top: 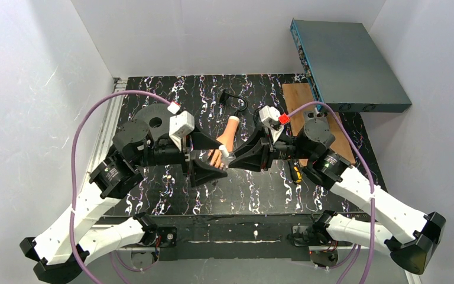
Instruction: Paint the nails
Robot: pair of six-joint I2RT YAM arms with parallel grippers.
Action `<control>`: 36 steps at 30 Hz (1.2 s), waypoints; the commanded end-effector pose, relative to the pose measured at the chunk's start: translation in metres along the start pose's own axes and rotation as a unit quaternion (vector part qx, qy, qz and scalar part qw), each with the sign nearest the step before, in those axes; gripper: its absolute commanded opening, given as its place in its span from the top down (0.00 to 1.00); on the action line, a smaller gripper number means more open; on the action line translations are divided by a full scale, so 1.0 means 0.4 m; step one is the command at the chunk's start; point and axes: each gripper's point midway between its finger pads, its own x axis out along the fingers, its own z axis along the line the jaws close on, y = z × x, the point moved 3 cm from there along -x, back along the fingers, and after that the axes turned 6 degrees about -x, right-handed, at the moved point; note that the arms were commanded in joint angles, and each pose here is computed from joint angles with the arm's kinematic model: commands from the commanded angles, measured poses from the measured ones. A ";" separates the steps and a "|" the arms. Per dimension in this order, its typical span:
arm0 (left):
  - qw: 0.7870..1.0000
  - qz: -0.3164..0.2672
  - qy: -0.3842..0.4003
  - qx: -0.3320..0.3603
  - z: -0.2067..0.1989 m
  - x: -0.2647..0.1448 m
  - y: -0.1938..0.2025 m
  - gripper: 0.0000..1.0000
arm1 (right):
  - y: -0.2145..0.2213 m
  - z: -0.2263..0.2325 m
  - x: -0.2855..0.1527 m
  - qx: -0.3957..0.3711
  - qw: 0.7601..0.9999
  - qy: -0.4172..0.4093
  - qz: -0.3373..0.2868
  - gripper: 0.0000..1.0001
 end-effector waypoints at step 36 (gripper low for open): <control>0.967 -0.061 -0.215 -0.120 0.180 0.028 -0.027 0.70 | -0.022 -0.117 -0.003 -0.052 0.989 0.140 -0.025 0.99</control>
